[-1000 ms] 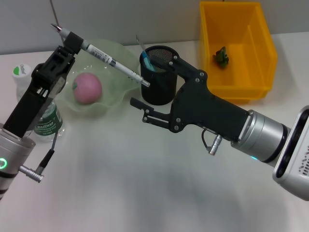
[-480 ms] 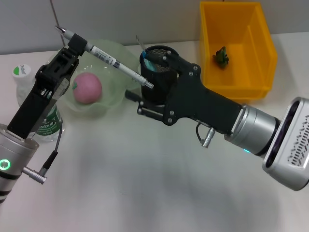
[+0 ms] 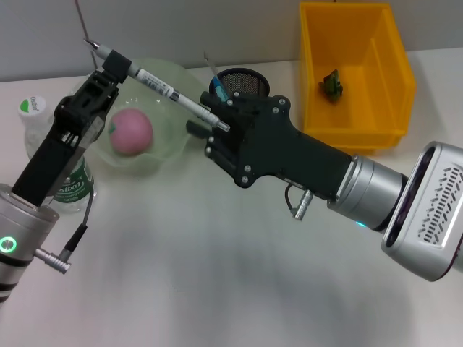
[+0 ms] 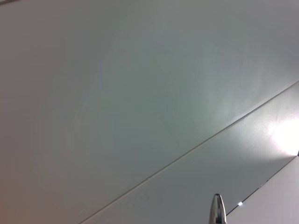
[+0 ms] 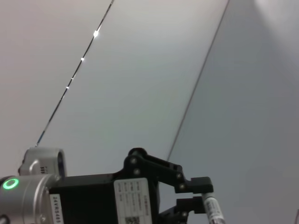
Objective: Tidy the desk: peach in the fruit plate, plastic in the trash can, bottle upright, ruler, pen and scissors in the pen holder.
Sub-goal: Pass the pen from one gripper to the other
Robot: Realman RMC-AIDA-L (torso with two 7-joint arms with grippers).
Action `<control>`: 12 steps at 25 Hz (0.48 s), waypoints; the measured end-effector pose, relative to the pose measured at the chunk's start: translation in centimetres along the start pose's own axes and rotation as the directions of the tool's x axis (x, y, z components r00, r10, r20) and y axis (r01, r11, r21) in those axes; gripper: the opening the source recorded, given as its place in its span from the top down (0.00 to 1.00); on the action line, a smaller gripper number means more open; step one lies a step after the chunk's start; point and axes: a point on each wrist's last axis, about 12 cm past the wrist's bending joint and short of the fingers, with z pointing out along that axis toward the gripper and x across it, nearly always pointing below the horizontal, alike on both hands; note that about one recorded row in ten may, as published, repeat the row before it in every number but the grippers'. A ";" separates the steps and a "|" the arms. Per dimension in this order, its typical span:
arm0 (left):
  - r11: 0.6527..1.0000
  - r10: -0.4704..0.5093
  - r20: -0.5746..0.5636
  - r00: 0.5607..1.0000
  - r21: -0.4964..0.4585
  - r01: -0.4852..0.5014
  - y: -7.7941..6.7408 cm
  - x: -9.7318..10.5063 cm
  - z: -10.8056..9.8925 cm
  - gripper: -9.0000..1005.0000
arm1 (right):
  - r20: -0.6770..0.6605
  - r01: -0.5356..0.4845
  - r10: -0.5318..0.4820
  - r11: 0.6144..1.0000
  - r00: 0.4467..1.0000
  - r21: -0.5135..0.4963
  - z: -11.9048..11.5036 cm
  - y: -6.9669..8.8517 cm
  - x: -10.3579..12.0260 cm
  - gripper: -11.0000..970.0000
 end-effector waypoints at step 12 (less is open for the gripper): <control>1.000 0.001 0.005 1.000 -0.003 -0.001 0.0 -0.1 0.0 0.84 | 0.003 0.014 -0.014 1.000 1.000 0.007 0.3 -0.2 0.0 0.74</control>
